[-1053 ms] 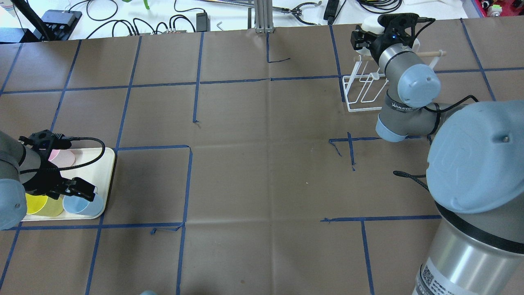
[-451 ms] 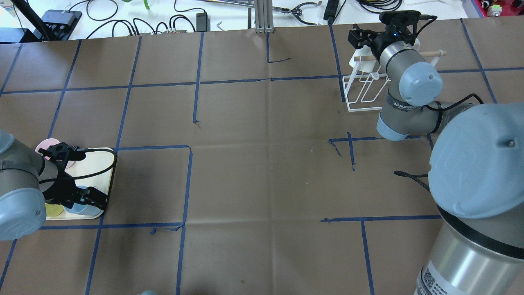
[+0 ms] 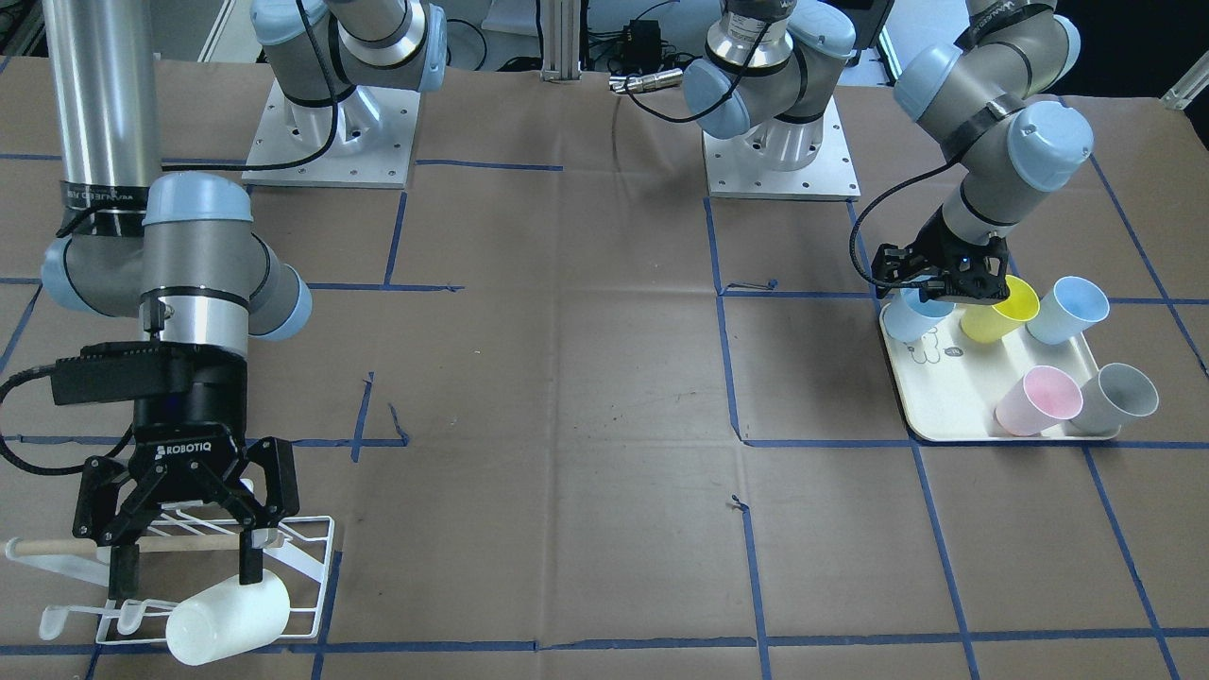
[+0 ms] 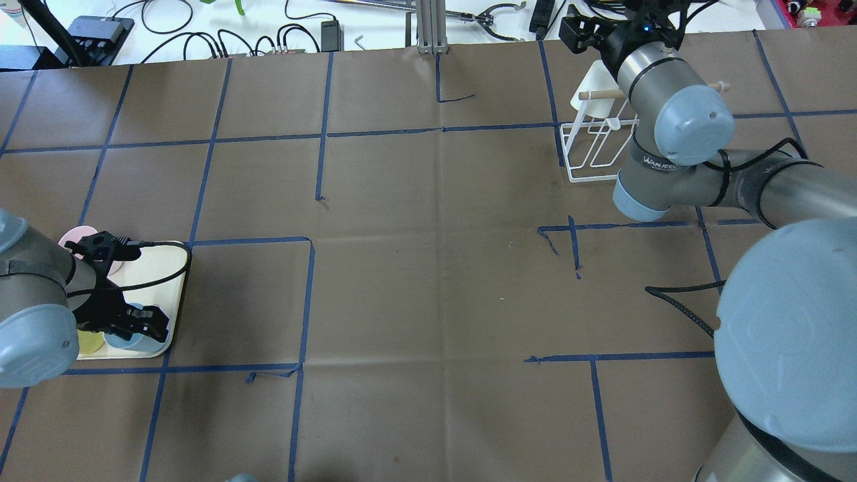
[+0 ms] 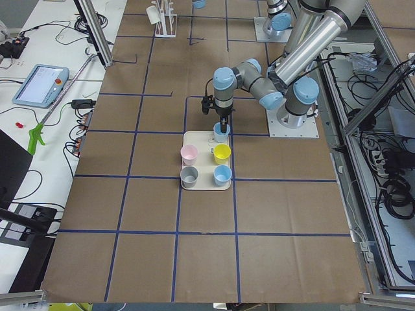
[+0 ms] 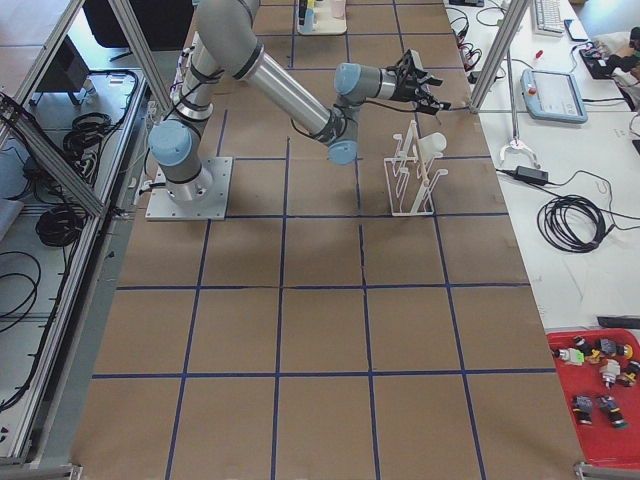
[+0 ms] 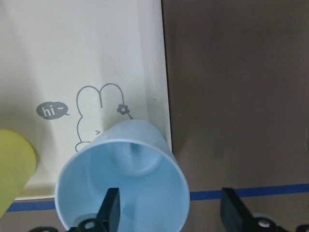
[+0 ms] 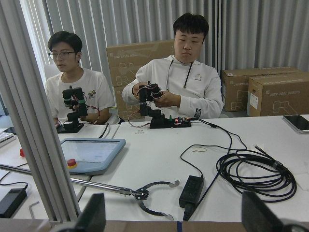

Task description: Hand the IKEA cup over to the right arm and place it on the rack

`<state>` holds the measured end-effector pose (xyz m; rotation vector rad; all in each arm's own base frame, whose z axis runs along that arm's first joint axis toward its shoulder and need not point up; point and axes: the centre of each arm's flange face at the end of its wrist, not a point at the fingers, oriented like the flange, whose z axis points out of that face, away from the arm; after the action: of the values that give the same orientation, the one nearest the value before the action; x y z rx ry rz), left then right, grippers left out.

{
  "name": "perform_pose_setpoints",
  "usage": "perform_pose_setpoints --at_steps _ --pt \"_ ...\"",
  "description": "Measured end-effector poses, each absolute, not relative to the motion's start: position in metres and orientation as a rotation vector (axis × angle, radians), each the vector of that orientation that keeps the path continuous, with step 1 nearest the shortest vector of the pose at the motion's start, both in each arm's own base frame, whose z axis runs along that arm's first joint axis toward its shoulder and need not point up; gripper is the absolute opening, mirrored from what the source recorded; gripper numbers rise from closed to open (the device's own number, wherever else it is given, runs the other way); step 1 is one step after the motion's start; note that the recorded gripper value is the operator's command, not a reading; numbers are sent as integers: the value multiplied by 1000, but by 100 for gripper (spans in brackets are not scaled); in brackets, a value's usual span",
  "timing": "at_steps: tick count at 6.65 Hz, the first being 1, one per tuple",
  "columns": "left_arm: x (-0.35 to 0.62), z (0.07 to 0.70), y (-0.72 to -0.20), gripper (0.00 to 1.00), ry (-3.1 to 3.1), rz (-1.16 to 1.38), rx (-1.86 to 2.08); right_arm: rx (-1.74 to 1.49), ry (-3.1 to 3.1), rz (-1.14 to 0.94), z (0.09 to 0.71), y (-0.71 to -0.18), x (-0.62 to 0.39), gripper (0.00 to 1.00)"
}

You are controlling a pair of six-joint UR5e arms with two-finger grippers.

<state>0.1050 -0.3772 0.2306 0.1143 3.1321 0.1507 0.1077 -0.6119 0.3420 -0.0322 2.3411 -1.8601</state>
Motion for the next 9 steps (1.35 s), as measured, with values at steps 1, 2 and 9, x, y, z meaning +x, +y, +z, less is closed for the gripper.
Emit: perform_pose_setpoints --at_steps 1,2,9 --pt "106 233 -378 0 3130 140 119 0 2284 -1860 364 -596 120 100" --pt "106 237 -380 0 3127 120 123 51 2238 -1839 378 -577 129 100" --pt "128 446 -505 0 3165 -109 260 686 1735 -1142 384 -478 211 100"
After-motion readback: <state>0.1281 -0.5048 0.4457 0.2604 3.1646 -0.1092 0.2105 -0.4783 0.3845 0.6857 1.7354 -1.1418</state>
